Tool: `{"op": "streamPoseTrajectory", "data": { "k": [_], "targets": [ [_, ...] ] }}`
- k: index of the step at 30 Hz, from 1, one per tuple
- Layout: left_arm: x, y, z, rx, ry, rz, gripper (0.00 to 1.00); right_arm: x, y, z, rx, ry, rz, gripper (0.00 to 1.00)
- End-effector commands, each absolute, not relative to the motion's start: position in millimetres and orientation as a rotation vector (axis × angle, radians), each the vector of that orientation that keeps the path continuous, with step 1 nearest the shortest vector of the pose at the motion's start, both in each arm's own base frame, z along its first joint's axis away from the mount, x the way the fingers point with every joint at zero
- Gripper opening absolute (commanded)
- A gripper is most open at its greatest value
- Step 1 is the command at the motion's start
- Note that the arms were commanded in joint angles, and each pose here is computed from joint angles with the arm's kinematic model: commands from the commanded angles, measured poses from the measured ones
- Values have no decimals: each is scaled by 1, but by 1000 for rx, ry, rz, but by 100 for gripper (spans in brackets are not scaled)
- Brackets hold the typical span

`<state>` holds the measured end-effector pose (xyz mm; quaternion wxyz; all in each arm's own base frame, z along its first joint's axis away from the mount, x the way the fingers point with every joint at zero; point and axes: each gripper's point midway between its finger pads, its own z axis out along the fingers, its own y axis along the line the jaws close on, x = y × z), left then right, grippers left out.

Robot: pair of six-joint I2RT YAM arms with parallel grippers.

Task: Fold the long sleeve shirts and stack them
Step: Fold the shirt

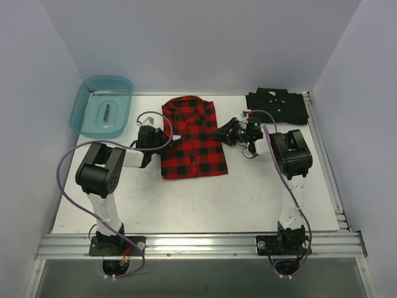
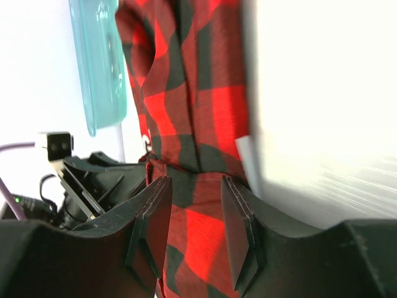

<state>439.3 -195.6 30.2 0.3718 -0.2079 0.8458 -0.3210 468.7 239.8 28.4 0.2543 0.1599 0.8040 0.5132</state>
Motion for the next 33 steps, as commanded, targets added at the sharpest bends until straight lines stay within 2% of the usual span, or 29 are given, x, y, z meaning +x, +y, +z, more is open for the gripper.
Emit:
{"op": "streamPoseTrajectory", "data": {
  "k": [1,5,9,13,17,24,29,33],
  "targets": [
    [441,-196,41,-525,2134,-852,35,479,212,47,475,2123,1317,39],
    [438,-203,85,-468,2063,-901,41,471,217,83,408,2089,1331,39],
    [424,-208,149,-402,1967,-932,55,447,228,125,332,2043,1358,39],
    [393,-204,170,-408,1958,-939,56,412,245,136,282,2052,1383,39],
    [345,-200,135,-411,2045,-894,52,368,265,113,246,2124,1409,39],
    [287,-208,60,-368,2225,-826,41,332,268,58,320,2188,1430,39],
    [273,-200,25,-412,2289,-774,38,314,245,15,380,2286,1323,39],
    [269,-193,17,-439,2298,-738,38,312,221,11,442,2279,1274,39]
  ]
}}
